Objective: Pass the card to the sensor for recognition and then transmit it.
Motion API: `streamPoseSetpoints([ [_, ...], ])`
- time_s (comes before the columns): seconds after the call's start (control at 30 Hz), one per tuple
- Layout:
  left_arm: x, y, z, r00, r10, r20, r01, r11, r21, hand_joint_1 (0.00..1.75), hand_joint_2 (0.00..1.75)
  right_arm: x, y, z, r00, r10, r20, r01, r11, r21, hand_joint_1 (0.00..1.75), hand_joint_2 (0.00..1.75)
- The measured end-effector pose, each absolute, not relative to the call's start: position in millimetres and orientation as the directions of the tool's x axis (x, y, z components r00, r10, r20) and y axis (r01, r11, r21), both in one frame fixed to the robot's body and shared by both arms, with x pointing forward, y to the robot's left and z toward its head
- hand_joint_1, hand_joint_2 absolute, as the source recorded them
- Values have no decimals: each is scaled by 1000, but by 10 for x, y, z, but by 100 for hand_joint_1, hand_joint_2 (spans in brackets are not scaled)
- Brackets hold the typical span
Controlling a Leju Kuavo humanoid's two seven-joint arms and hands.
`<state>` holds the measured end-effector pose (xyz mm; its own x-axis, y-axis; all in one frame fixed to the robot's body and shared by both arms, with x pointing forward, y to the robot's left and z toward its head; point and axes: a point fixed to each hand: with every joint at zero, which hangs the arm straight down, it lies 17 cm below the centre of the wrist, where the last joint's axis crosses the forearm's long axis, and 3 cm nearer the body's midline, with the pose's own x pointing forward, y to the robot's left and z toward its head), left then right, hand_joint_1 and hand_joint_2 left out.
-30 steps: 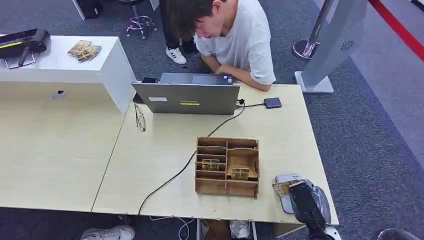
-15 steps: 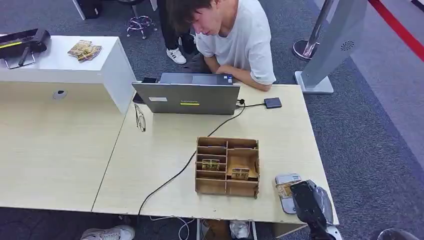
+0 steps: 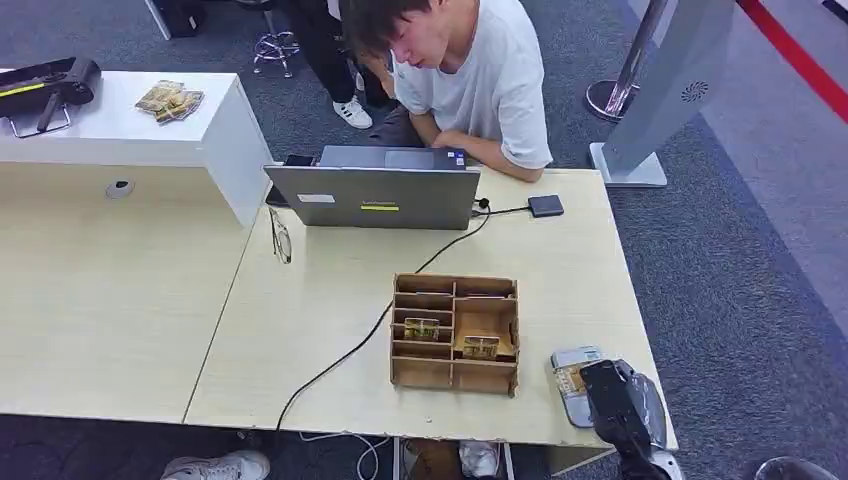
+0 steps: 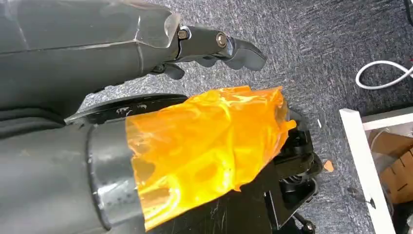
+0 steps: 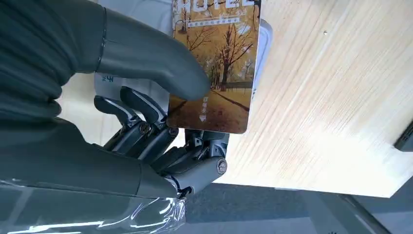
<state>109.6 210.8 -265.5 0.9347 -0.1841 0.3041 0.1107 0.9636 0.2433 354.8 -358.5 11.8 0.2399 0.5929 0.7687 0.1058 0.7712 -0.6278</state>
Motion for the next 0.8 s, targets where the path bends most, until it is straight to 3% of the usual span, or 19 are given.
streamPoseSetpoints([
  [0.8, 1076, 2090, -2663, 941, -181, 286, 113, 965, 237, 0, 0, 3548, -3716, -32, 310, 667, 678, 106, 684, -721, 175, 175],
])
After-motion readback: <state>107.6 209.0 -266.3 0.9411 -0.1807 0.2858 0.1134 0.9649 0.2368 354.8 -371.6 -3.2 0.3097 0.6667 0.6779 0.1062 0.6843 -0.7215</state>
